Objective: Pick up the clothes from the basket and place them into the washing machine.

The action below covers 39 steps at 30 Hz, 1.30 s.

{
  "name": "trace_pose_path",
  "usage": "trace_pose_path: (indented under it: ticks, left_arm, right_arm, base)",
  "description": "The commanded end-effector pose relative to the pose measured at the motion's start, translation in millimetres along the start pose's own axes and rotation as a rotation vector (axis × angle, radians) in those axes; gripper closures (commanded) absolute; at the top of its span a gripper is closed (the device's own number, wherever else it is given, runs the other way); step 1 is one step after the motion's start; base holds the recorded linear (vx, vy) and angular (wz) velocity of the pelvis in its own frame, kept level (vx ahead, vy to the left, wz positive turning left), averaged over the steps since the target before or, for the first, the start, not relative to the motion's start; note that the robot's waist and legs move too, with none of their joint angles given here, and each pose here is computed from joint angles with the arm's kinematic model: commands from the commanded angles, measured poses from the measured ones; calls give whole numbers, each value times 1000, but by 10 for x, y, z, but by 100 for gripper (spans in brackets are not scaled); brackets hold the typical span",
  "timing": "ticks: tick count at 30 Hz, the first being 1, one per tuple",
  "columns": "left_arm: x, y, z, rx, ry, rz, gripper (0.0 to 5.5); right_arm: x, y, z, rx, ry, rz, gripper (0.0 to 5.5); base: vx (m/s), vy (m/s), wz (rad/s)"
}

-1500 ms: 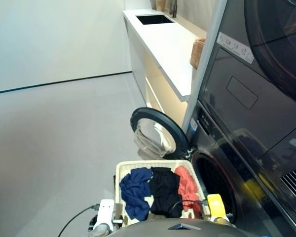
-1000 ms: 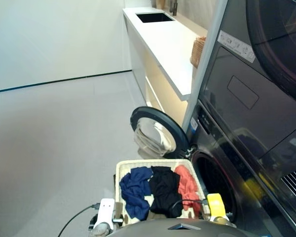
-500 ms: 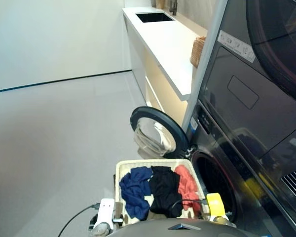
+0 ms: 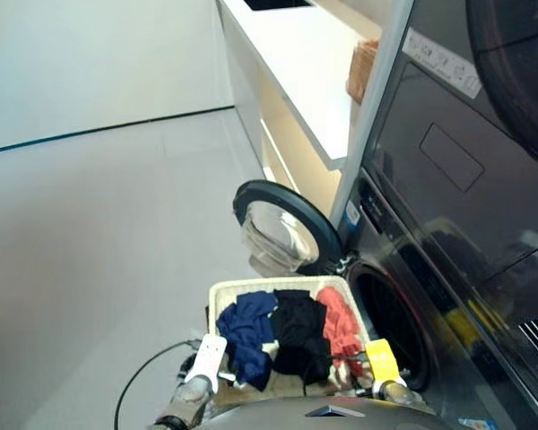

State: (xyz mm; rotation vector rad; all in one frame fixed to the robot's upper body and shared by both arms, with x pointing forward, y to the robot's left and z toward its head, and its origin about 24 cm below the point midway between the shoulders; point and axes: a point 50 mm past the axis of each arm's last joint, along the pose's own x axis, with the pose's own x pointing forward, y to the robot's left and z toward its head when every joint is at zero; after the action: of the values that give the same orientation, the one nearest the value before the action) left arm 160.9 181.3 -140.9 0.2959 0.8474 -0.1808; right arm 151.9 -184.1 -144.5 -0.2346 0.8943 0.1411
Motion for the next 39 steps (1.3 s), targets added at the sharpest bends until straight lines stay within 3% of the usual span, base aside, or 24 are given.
trace_pose_path:
  ticks: [1,10,16,26,33,39]
  left_arm:
    - [135,146,554,34,-178,56,0]
    - [187,333,1269,128,-377,141,0]
    - [158,523,1609,100,-464,222,0]
    - [-81,1073,2355,67,-659,415,0]
    - [-254,1419,2605,-2,-711,552,0]
    - [-363,1574,2782,-21,-738,565,0]
  right_arm:
    - [87,-36,589,-6,-225,16,0]
    - [48,-104,1404,6,-513,-4,0]
    - [-34,-139,1790,69,-654,-15,0]
    - [-377,-147,2578,91,-974,17,0]
    - [-489,-64,2777,77,-1059,51,0]
    - [-549,-28,2840,98,-1095,87,0]
  base:
    - [-159,0,-36]
    - [-66,20,9]
    - [-36,15,-25]
    - [0,0,0]
    - [0,0,0]
    - [0,0,0]
